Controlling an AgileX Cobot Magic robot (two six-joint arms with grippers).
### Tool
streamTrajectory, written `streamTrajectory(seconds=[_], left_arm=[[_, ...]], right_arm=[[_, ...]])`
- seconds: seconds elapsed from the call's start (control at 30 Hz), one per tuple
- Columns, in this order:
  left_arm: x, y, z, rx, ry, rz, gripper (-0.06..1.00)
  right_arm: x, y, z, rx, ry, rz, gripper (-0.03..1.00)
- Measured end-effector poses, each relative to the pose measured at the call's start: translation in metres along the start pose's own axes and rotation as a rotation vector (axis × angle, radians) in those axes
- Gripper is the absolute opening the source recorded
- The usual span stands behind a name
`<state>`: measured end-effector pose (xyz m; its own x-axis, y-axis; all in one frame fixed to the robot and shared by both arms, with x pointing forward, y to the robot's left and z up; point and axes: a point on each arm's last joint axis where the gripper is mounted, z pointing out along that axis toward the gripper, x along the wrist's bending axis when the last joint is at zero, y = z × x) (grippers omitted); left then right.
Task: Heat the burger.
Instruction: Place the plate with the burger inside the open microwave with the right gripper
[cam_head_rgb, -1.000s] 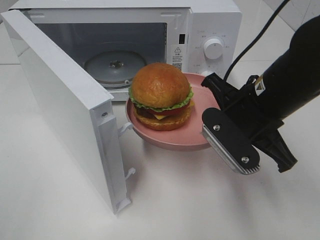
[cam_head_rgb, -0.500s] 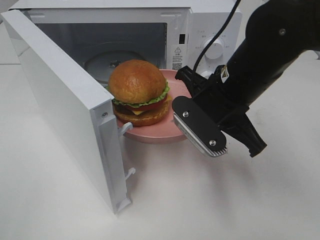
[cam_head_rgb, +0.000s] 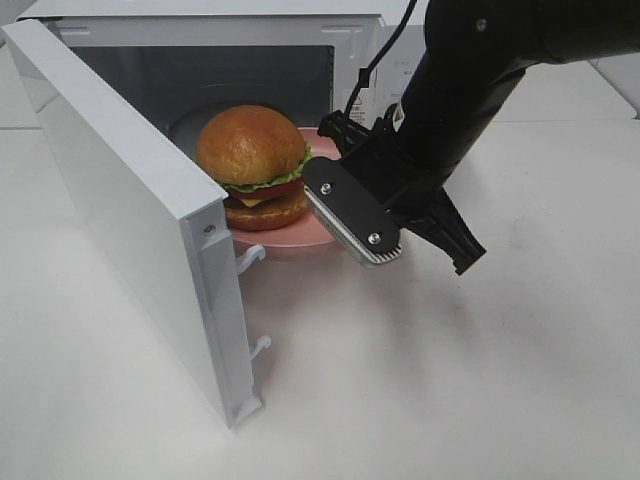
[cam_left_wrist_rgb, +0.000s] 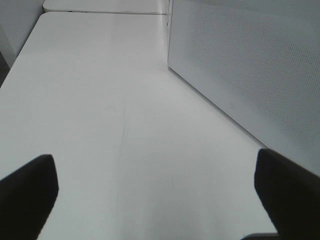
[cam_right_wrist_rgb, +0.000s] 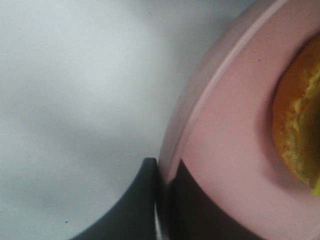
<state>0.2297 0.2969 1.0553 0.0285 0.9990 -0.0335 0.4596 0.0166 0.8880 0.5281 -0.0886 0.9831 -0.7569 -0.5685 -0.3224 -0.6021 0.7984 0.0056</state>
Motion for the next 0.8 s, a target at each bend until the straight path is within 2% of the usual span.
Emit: streamTrajectory(seconds=[0.3, 0.8], left_arm=[[0.000, 0.000, 0.000, 0.000, 0.000, 0.000, 0.99], [0.000, 0.000, 0.000, 0.000, 0.000, 0.000, 0.99]], right_arm=[[-0.025, 0.001, 0.014, -0.013, 0.036, 0.028, 0.03], [-0.061, 0.004, 0.032, -0.018, 0.013, 0.051, 0.03]])
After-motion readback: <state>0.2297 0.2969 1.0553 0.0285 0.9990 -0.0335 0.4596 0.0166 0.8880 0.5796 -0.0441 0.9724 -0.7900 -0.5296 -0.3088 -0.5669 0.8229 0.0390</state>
